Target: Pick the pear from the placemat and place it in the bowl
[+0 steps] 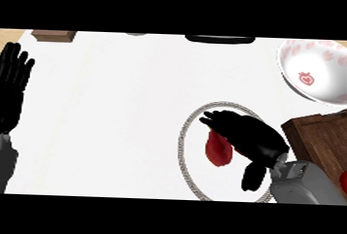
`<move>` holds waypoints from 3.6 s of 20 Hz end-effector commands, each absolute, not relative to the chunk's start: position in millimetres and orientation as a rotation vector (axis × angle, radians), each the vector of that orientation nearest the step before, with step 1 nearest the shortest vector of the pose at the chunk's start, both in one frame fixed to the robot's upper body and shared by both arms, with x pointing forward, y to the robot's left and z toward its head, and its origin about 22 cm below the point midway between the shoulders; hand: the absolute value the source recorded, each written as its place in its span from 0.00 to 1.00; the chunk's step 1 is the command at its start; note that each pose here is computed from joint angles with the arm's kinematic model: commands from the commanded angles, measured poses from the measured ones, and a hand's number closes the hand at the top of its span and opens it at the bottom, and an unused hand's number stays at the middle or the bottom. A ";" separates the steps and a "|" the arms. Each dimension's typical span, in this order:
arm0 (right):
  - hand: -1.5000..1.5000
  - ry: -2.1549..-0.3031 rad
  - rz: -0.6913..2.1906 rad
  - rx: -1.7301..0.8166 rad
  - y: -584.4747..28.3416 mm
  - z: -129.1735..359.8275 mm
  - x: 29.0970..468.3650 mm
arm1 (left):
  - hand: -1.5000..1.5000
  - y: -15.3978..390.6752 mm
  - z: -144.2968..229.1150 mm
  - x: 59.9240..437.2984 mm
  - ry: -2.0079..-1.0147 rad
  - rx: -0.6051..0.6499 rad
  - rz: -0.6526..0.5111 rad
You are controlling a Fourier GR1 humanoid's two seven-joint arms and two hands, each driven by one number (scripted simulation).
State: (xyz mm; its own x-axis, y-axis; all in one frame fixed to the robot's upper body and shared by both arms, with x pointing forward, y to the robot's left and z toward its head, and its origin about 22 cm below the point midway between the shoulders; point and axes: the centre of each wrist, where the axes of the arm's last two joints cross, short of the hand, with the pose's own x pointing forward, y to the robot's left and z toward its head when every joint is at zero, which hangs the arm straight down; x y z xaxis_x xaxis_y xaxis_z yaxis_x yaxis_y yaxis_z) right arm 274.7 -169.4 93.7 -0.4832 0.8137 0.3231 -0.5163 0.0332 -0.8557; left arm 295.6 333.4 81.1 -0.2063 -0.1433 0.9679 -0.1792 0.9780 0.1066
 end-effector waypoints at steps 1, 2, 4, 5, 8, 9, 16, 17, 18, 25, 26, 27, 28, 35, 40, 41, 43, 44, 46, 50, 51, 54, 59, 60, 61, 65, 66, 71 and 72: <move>0.00 -1.257 1.670 -0.371 -162.4 87.6 281.3 | 0.50 344.2 94.5 305.0 -1.786 0.266 0.038; 0.00 -1.244 1.689 -0.355 -155.9 78.9 269.1 | 0.50 352.4 89.6 289.2 -1.779 0.226 0.021; 0.00 -1.222 1.679 -0.369 -164.8 59.5 285.1 | 0.50 310.4 88.0 269.9 -1.787 0.214 0.016; 0.00 -1.214 1.704 -0.371 -149.5 67.5 295.4 | 0.50 302.2 79.6 304.9 -1.786 0.230 0.018; 0.00 -1.221 1.695 -0.357 -159.6 49.6 263.2 | 0.50 326.9 89.7 295.1 -1.799 0.240 0.029; 0.00 -1.217 1.678 -0.371 -147.1 47.4 299.0 | 0.50 312.3 83.4 308.4 -1.775 0.222 0.031; 0.00 -1.164 1.687 -0.377 -156.5 33.4 279.5 | 0.50 319.3 96.7 296.0 -1.787 0.221 0.025; 0.00 -1.155 1.660 -0.382 -155.5 36.8 272.8 | 0.50 328.1 82.7 287.4 -1.785 0.245 0.015; 0.00 -1.169 1.658 -0.382 -155.8 32.4 295.9 | 0.50 315.2 66.4 290.9 -1.789 0.249 0.046; 1.00 -1.181 1.704 -0.408 -146.1 17.3 317.3 | 0.50 326.8 76.0 301.2 -1.783 0.231 0.040; 1.00 -1.251 1.692 -0.396 -166.3 23.3 304.6 | 0.50 314.8 77.4 287.7 -1.772 0.228 0.018; 1.00 -1.281 1.673 -0.411 -155.8 24.8 305.1 | 0.50 328.5 77.3 288.8 -1.789 0.243 0.033; 1.00 -1.296 1.652 -0.421 -151.6 9.8 317.6 | 0.50 336.3 100.5 299.0 -1.778 0.247 0.034; 1.00 -1.354 1.668 -0.449 -152.4 23.0 302.7 | 0.50 314.1 95.4 292.1 -1.783 0.236 0.038; 1.00 -0.879 1.224 -0.884 -396.7 36.5 281.0 | 0.50 355.7 80.5 283.7 -1.764 0.356 0.113; 1.00 -0.806 1.157 -0.931 -423.4 41.6 272.2 | 0.50 360.4 79.2 279.3 -1.757 0.365 0.117; 1.00 -0.782 1.017 -1.018 -475.6 72.2 257.4 | 0.50 361.6 78.8 277.9 -1.759 0.369 0.126; 1.00 -0.748 0.991 -1.036 -500.6 78.6 241.4 | 0.50 357.6 79.5 279.1 -1.773 0.358 0.118; 1.00 -0.736 0.890 -1.090 -542.3 97.2 214.6 | 0.50 351.0 78.4 277.9 -1.782 0.323 0.116; 1.00 -0.707 0.762 -1.250 -600.6 134.3 168.4 | 0.50 342.0 74.1 275.2 -1.783 0.281 0.066; 1.00 -0.736 0.735 -1.288 -611.2 152.6 161.4 | 0.50 342.6 70.4 274.6 -1.784 0.270 0.079; 1.00 -0.796 0.683 -1.316 -634.7 174.8 136.0 | 0.50 335.3 92.2 293.9 -1.798 0.258 0.052; 1.00 -1.071 0.631 -1.304 -648.1 201.9 123.4 | 0.50 329.6 95.3 295.5 -1.794 0.240 0.036; 1.00 -1.086 0.651 -1.341 -649.4 232.4 122.1 | 0.50 320.9 86.8 288.5 -1.784 0.236 0.049; 1.00 -1.133 0.669 -1.316 -649.7 230.9 124.2 | 0.50 332.1 91.2 292.2 -1.786 0.241 0.025; 1.00 -1.306 0.594 -1.237 -640.9 251.7 150.0 | 0.50 327.6 71.5 295.9 -1.791 0.246 0.038; 1.00 -1.356 0.576 -1.205 -641.4 267.7 147.9 | 0.50 327.4 81.3 306.9 -1.795 0.239 0.024; 1.00 -1.441 0.542 -1.064 -620.4 279.6 187.8 | 0.50 313.4 78.0 312.1 -1.796 0.235 0.008; 1.00 -1.430 0.544 -1.043 -622.0 292.7 180.1 | 0.50 342.3 87.4 293.6 -1.796 0.231 0.025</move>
State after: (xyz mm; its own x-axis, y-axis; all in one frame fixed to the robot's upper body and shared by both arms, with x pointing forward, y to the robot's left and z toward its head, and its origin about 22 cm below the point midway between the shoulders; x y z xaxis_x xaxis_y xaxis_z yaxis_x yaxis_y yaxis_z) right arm 162.9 -633.9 275.3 0.1826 0.8564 0.4829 0.2977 0.4199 -0.8573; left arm 296.5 327.7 81.5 -0.2102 -0.1449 0.9669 -0.1697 0.9794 0.1098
